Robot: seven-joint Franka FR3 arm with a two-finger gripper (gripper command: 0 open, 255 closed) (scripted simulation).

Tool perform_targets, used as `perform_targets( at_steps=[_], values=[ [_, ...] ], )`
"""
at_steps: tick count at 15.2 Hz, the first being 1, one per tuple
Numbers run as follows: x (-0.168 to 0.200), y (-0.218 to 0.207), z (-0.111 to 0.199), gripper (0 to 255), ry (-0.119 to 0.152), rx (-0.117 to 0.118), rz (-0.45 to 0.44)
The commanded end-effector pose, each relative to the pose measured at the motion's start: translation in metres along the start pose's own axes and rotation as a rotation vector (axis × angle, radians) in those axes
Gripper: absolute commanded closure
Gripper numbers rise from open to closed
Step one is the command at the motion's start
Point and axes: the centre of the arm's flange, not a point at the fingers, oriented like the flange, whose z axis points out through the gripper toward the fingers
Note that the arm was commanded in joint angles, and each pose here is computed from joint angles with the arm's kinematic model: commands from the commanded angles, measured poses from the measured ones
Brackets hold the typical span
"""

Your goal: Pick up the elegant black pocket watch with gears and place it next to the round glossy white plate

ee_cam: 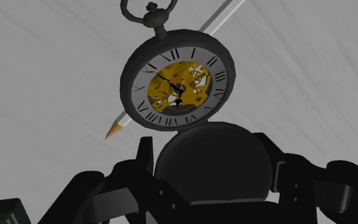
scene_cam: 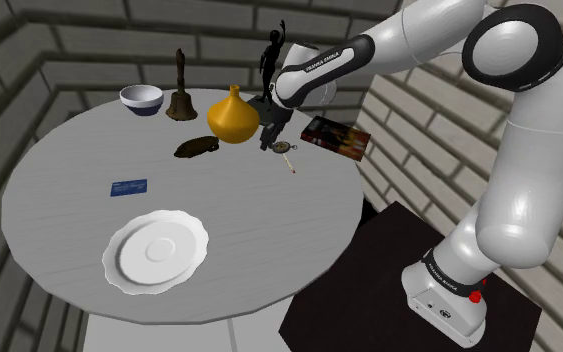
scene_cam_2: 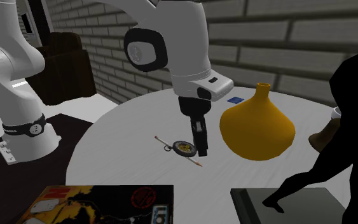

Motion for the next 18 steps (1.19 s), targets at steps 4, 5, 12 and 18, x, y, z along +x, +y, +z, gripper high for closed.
perform_targets(
  at_steps=[4, 5, 12, 18],
  values=[
    [0.004, -0.002, -0.025, 255, 0.000, 0.000, 0.000],
    [0.005, -0.003, -0.030, 255, 0.000, 0.000, 0.000],
    [0.012, -0.006, -0.066, 255, 0.000, 0.000, 0.000],
    [0.018, -0.009, -0.097, 255, 0.000, 0.000, 0.000]
  ],
)
